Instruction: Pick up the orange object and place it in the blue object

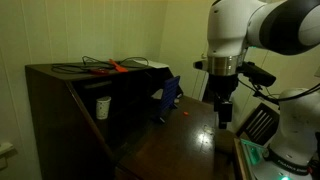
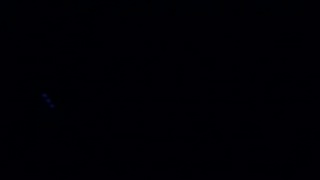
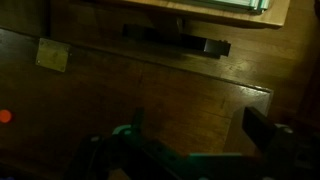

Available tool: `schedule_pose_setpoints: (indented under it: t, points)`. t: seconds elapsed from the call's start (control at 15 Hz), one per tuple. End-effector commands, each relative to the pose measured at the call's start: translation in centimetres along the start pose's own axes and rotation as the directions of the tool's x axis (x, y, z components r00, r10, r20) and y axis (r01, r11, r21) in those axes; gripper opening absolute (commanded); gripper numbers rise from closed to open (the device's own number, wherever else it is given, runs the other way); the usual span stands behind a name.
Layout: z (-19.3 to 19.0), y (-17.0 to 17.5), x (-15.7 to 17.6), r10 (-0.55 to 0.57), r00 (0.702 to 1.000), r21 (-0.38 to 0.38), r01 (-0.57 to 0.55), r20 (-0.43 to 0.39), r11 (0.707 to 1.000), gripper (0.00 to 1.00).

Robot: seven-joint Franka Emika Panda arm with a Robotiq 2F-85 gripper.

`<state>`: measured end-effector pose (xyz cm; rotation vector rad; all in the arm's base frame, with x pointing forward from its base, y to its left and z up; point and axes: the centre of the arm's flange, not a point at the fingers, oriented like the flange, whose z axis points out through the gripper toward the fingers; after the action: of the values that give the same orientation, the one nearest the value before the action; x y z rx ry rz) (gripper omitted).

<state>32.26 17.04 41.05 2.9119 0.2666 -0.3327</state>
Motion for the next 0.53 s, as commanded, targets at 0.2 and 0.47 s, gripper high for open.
schedule_pose_setpoints:
  t: [0.2,0.47]
  points:
    - [0.0,0.0,0.0,0.000,1.000,0.000,0.000,0.000,1.000,1.00]
    - [2.1,4.1,0.3,0.141,0.990,0.010,-0.142,0.025,0.990,1.00]
